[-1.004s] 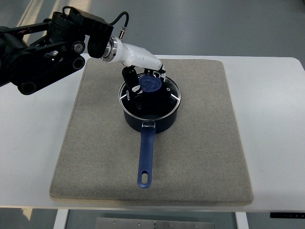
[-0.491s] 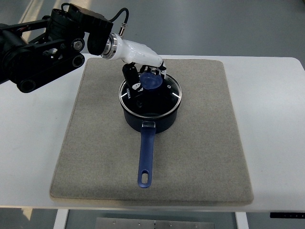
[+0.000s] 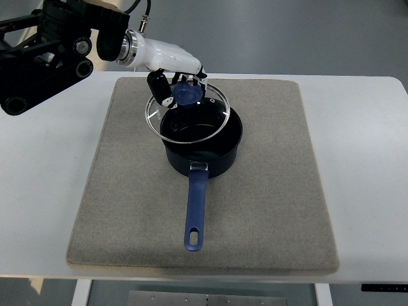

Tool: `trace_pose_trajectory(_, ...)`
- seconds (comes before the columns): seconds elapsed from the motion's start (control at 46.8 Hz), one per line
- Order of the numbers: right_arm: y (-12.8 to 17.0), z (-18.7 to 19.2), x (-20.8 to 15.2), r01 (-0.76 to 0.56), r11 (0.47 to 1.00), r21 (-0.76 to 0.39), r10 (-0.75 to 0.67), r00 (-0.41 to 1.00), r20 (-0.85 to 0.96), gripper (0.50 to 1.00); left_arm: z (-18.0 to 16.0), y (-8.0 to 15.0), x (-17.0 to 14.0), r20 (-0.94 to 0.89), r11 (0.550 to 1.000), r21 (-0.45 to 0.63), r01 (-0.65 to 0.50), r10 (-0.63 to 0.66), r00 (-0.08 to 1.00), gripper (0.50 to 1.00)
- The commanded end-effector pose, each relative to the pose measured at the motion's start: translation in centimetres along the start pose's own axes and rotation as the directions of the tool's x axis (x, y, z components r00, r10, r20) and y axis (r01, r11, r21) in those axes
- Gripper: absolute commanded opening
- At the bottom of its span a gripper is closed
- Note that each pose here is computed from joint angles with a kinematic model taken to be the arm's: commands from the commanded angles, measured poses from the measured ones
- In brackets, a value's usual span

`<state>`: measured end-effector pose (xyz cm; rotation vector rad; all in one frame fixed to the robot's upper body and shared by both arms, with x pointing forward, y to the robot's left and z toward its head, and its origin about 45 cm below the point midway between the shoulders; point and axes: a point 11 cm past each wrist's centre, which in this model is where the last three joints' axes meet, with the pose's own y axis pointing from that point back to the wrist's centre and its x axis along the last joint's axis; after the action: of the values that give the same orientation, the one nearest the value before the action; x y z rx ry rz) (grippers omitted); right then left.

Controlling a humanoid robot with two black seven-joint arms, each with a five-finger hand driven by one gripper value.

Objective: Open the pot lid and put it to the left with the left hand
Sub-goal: 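Lift the glass lid off the pot with the left hand, then lower the lid onto the mat beside the pot, left hand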

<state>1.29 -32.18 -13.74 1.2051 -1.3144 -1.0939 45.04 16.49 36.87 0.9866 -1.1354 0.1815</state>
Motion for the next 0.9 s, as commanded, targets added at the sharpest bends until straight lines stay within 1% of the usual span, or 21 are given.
trace_pose_trajectory(0.0, 0.0, 0.0, 0.0, 0.000, 1.000, 0.000, 0.000, 1.000, 0.000, 0.915, -1.4, 1.1, -0.1, -0.010, 0.999, 0.034, -0.004, 0.004, 1.000, 0.500)
trace_pose_trajectory(0.214, 0.0, 0.0, 0.0, 0.000, 1.000, 0.000, 0.000, 1.000, 0.000, 0.915, -5.4, 3.6, -0.7, -0.051, 0.991, 0.134, -0.003, 0.010, 0.999, 0.500)
trace_pose_trajectory(0.47, 0.0, 0.0, 0.0, 0.000, 1.000, 0.000, 0.000, 1.000, 0.000, 0.915, -10.3, 6.7, -3.0, -0.123, 0.966, 0.257, 0.023, 0.009, 0.992, 0.500)
trace_pose_trajectory(0.555, 0.0, 0.0, 0.0, 0.000, 1.000, 0.000, 0.000, 1.000, -0.001, 0.915, -11.7, 6.9, -4.8, -0.163, 0.957, 0.285, 0.052, -0.005, 0.987, 0.500)
trace_pose_trajectory(0.619, 0.0, 0.0, 0.0, 0.000, 1.000, 0.000, 0.000, 1.000, 0.000, 0.915, -12.4, 7.0, -5.4, -0.181, 0.952, 0.301, 0.062, -0.007, 0.984, 0.500)
trace_pose_trajectory(0.705, 0.0, 0.0, 0.0, 0.000, 1.000, 0.000, 0.000, 1.000, -0.001, 0.915, -12.8, 6.7, -6.6, -0.198, 0.949, 0.308, 0.075, -0.013, 0.980, 0.500)
trace_pose_trajectory(0.875, 0.0, 0.0, 0.0, 0.000, 1.000, 0.000, 0.000, 1.000, 0.000, 0.915, -13.3, 5.9, -8.1, -0.200, 0.945, 0.321, 0.060, 0.005, 0.980, 0.500)
